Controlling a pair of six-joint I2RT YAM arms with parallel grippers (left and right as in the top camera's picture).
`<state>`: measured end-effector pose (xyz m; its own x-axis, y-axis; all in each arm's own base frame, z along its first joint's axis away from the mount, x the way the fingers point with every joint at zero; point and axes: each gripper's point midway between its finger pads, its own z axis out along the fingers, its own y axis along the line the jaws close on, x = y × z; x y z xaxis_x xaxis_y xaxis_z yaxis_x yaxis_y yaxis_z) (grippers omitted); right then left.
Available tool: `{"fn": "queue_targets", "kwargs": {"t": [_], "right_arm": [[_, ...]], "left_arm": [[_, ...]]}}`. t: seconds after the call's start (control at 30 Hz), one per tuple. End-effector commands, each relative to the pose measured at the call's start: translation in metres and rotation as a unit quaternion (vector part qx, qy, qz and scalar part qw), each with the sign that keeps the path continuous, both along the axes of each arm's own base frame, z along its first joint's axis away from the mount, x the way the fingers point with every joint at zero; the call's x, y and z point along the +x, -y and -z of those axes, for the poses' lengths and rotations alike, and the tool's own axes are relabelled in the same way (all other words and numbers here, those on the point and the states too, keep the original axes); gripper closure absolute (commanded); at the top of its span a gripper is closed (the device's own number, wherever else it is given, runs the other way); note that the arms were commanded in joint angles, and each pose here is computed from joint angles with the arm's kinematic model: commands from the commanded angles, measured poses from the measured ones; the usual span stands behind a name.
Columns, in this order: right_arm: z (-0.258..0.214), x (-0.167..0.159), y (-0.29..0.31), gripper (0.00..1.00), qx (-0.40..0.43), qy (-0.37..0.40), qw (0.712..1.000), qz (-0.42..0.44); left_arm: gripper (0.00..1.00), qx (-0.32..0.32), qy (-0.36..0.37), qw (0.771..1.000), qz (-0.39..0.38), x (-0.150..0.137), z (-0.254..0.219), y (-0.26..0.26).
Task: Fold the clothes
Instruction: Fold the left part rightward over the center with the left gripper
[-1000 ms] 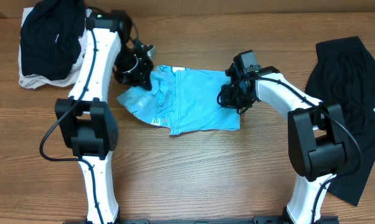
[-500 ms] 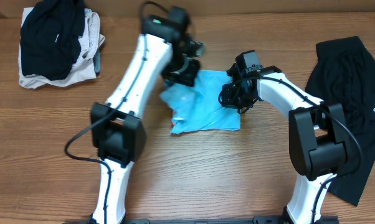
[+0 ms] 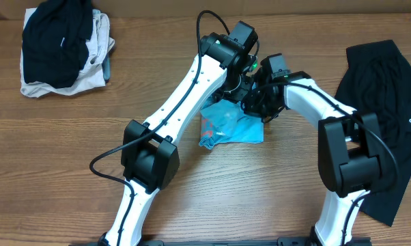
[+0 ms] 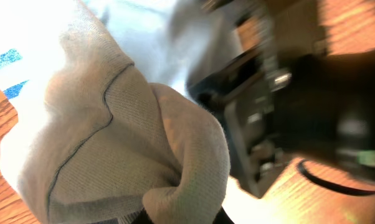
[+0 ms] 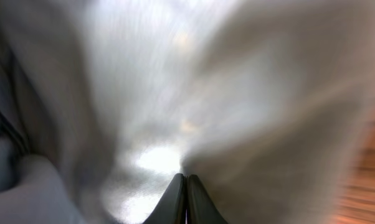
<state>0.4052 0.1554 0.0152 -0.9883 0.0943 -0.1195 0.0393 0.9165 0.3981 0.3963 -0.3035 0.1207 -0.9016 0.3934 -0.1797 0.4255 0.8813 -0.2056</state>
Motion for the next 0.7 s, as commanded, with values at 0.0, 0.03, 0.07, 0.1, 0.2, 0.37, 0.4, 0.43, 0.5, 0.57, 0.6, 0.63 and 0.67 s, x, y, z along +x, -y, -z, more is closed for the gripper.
{"fn": "queue_targets", "kwargs": {"t": [0.0, 0.03, 0.07, 0.1, 0.2, 0.37, 0.4, 0.43, 0.5, 0.57, 0.6, 0.63, 0.67], "right_arm": [[-0.089, 0.041, 0.025, 0.96, 0.021, 0.102, 0.993, 0.057], [-0.105, 0.044, 0.031, 0.96, 0.024, 0.116, 0.991, 0.067], [-0.127, 0.047, 0.041, 0.96, 0.028, 0.134, 0.987, 0.082], [-0.144, 0.048, 0.05, 0.96, 0.03, 0.148, 0.984, 0.094], [-0.19, 0.045, 0.081, 0.96, 0.032, 0.186, 0.974, 0.125], [-0.231, 0.027, 0.132, 0.88, 0.024, 0.217, 0.959, 0.181], [-0.235, 0.023, 0.14, 0.86, 0.022, 0.217, 0.957, 0.19], [-0.237, 0.019, 0.146, 0.86, 0.02, 0.215, 0.956, 0.197], [-0.237, 0.012, 0.153, 0.86, 0.016, 0.208, 0.956, 0.204], [-0.234, 0.008, 0.154, 0.86, 0.012, 0.2, 0.959, 0.199], [-0.232, 0.006, 0.154, 0.86, 0.009, 0.197, 0.961, 0.195], [-0.23, 0.005, 0.153, 0.85, 0.008, 0.194, 0.962, 0.193], [-0.229, 0.003, 0.152, 0.85, 0.008, 0.19, 0.963, 0.189]], "left_arm": [[0.96, 0.006, 0.006, 1.0, -0.018, 0.01, 0.007, 0.0], [0.96, 0.001, 0.007, 1.0, -0.017, 0.011, 0.006, 0.001], [0.96, -0.004, 0.007, 1.0, -0.016, 0.011, 0.006, 0.003], [0.96, -0.011, 0.006, 1.0, -0.014, 0.01, 0.005, 0.007], [0.88, -0.036, 0.01, 0.999, -0.001, 0.008, 0.002, 0.024], [0.24, -0.064, 0.029, 0.997, 0.019, 0.008, -0.003, 0.048], [0.13, -0.069, 0.033, 0.997, 0.021, 0.008, -0.004, 0.051], [0.02, -0.075, 0.034, 0.996, 0.023, 0.009, -0.006, 0.054], [0.0, -0.088, 0.036, 0.995, 0.019, 0.011, -0.011, 0.057], [0.0, -0.1, 0.04, 0.994, 0.009, 0.017, -0.02, 0.055], [0.0, -0.107, 0.043, 0.993, 0.005, 0.021, -0.027, 0.052], [0.0, -0.113, 0.047, 0.992, -0.001, 0.026, -0.037, 0.047], [0.0, -0.118, 0.052, 0.992, -0.008, 0.031, -0.048, 0.04]]}}
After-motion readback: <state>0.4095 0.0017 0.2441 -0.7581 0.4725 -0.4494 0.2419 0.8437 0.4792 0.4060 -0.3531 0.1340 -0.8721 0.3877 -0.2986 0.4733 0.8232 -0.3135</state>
